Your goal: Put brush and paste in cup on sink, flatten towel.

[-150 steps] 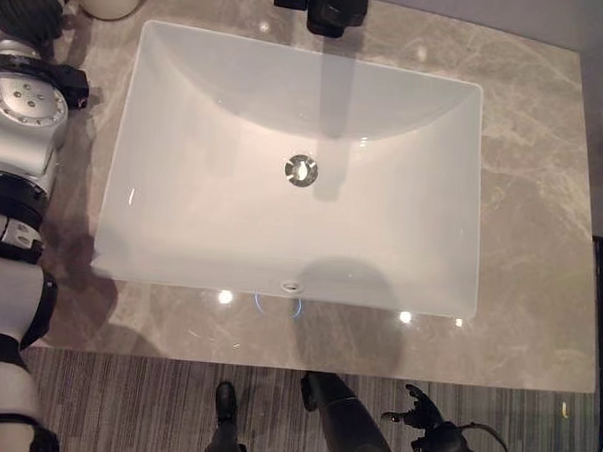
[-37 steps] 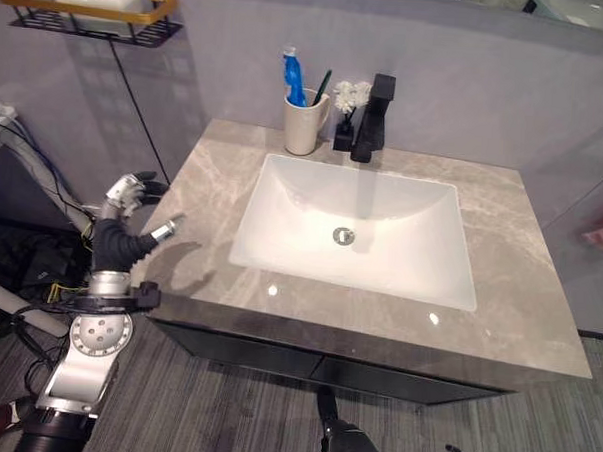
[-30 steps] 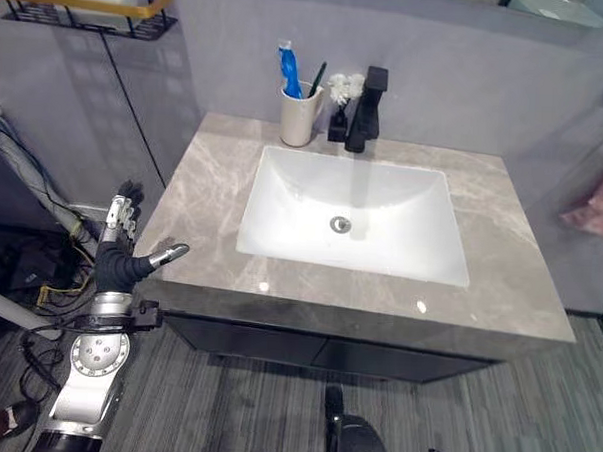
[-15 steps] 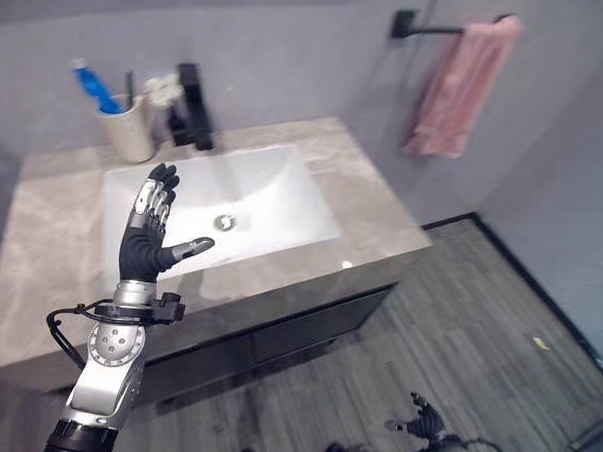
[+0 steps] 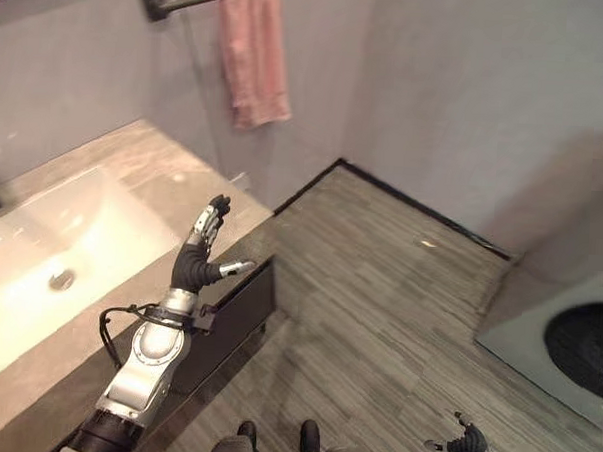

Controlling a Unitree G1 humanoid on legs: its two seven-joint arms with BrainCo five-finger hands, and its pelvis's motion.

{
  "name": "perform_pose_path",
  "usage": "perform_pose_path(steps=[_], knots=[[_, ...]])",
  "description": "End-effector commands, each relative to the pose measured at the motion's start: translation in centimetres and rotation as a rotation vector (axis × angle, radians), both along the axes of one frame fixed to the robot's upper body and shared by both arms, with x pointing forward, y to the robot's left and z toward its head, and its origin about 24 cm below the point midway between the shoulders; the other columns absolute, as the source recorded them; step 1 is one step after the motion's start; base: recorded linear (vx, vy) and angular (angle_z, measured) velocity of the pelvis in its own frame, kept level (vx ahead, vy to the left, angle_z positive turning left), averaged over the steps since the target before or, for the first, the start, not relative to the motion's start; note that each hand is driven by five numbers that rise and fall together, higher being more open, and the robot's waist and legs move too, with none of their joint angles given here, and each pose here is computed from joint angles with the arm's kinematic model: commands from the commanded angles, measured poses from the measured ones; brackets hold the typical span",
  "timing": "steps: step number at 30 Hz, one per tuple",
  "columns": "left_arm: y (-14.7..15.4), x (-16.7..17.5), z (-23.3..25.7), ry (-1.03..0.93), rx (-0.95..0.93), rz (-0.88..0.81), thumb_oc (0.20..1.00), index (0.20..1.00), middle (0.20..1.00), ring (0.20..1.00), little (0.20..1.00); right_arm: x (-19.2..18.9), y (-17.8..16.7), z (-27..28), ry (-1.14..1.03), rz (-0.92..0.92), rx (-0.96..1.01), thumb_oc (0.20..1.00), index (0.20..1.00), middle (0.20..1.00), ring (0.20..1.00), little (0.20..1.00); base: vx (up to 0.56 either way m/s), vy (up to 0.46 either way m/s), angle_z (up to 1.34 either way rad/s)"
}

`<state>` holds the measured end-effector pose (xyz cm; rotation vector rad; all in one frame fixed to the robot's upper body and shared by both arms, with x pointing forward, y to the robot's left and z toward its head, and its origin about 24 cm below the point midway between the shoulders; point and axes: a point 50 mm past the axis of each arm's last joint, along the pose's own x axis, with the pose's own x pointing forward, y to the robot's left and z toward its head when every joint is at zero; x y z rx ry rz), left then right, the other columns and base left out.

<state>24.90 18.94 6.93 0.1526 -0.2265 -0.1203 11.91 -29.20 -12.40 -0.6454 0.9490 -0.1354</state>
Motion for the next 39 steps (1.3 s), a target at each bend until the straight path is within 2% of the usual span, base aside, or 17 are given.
perform_pose_path(steps=[1, 2, 5, 9, 18, 21, 28, 35, 39], knots=[[-0.4, -0.2, 0.2, -0.015, 0.006, -0.053, 1.0, 1.0, 1.0, 1.0, 1.0, 0.4, -0.1, 0.6, -0.084, -0.025, 0.027, 1.0, 1.0, 1.0, 1.0, 1.0, 0.04, 0.185, -0.66], [-0.3, -0.8, -2.7, 0.109, 0.065, -0.06, 1.0, 1.0, 1.0, 1.0, 1.0, 1.1, 0.0, 0.8, -0.125, -0.069, 0.066, 1.0, 1.0, 1.0, 1.0, 1.0, 0.04, 0.22, -0.24], [0.3, -1.5, -5.1, 0.212, 0.09, -0.024, 1.0, 1.0, 1.0, 1.0, 1.0, 2.1, 0.7, 1.0, -0.182, -0.1, 0.119, 1.0, 1.0, 1.0, 1.0, 1.0, -0.01, 0.144, -0.83], [2.8, -4.6, -11.3, 0.507, 0.186, 0.088, 1.0, 1.0, 1.0, 1.0, 1.0, 4.3, 2.9, 1.2, -0.214, -0.022, 0.166, 1.0, 1.0, 1.0, 1.0, 1.0, -0.06, 0.061, -1.16], [3.8, -7.6, -16.4, 0.772, 0.259, 0.196, 1.0, 1.0, 1.0, 1.0, 1.0, 2.6, 2.6, 0.6, -0.181, -0.081, 0.194, 1.0, 1.0, 1.0, 1.0, 1.0, 0.02, -0.023, -0.15], [4.0, -8.4, -18.1, 0.881, 0.278, 0.254, 1.0, 1.0, 1.0, 1.0, 1.0, 1.0, 2.3, -0.3, -0.125, -0.136, 0.199, 1.0, 1.0, 1.0, 1.0, 1.0, 0.04, -0.098, -0.03], [5.3, -9.0, -19.4, 0.99, 0.298, 0.34, 1.0, 1.0, 1.0, 1.0, 1.0, 0.1, 1.9, -0.3, -0.138, -0.199, 0.234, 1.0, 1.0, 1.0, 1.0, 1.0, 0.06, -0.107, -0.04], [5.1, -6.9, -18.3, 0.915, 0.277, 0.351, 1.0, 1.0, 1.0, 1.0, 1.0, -0.1, 0.5, 0.5, -0.14, -0.153, 0.181, 1.0, 1.0, 1.0, 1.0, 1.0, 0.1, -0.179, 0.21], [5.4, -6.8, -18.2, 0.91, 0.295, 0.356, 1.0, 1.0, 1.0, 1.0, 1.0, 0.2, 0.5, 0.6, -0.145, -0.143, 0.18, 1.0, 1.0, 1.0, 1.0, 1.0, 0.26, -0.018, 0.3]])
